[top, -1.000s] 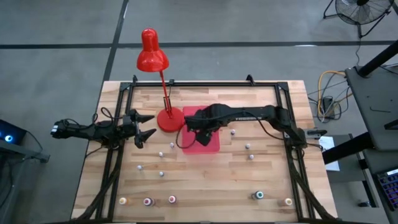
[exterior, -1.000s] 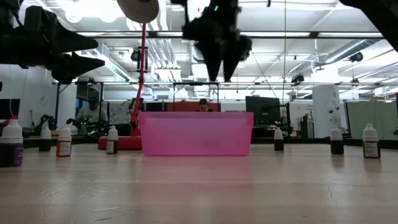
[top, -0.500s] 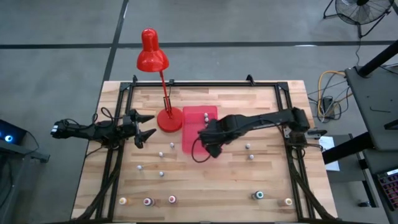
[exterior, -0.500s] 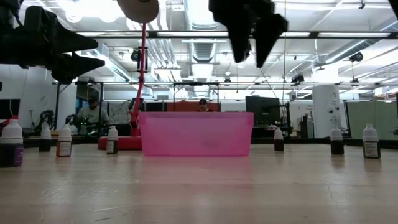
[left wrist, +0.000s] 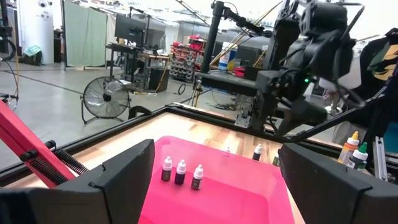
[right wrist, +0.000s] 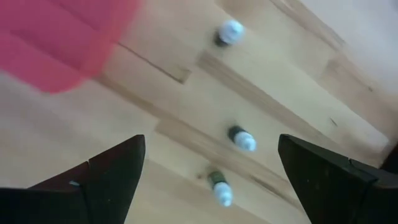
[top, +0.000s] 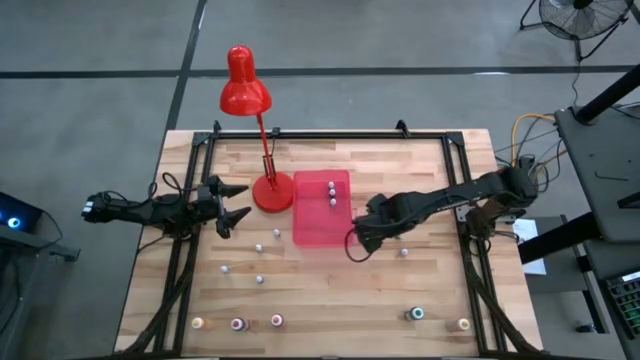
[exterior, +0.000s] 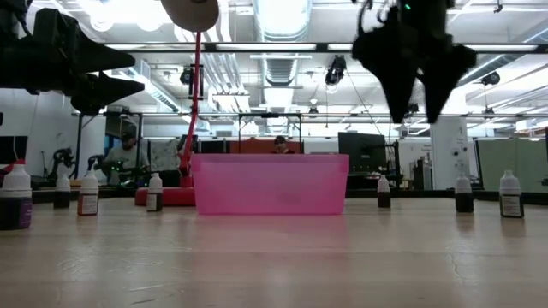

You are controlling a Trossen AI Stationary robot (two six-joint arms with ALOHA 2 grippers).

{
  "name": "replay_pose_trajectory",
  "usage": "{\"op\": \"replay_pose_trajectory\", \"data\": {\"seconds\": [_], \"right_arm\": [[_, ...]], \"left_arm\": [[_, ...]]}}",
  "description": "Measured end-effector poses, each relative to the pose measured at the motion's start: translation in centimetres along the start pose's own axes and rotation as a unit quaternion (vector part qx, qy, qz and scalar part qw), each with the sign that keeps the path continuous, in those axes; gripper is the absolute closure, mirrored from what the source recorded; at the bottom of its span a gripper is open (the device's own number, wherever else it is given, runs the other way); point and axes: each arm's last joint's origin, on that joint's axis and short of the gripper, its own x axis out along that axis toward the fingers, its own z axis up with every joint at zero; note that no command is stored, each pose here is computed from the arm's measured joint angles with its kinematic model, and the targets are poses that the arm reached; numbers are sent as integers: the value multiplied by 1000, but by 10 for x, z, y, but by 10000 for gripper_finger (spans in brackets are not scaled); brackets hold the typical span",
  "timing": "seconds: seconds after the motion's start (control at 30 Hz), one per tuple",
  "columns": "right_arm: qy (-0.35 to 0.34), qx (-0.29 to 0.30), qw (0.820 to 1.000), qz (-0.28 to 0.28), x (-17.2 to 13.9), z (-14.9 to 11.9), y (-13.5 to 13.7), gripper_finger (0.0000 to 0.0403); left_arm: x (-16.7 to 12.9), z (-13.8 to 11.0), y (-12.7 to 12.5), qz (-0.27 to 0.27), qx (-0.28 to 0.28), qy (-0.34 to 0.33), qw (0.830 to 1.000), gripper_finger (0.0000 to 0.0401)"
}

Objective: Pick & Place food coloring
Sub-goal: Put the small black food coloring bottle into the bin

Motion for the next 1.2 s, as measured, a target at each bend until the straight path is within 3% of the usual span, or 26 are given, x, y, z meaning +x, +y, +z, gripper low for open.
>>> {"op": "replay_pose_trajectory", "data": {"seconds": [0.43, 0.83, 1.0, 1.2], "right_arm": [[26, 62, 998, 16, 57, -23, -25, 41], [32, 74, 997, 18, 90, -27, -37, 43], [32, 71, 997, 18, 91, -27, -37, 69], [32, 74, 997, 19, 91, -25, -38, 129]], "left_arm": [[0, 0, 0, 0, 0, 0, 1000, 87], [0, 0, 0, 0, 0, 0, 1000, 87], [0, 0, 0, 0, 0, 0, 1000, 87], [0, 0, 0, 0, 0, 0, 1000, 87]]}}
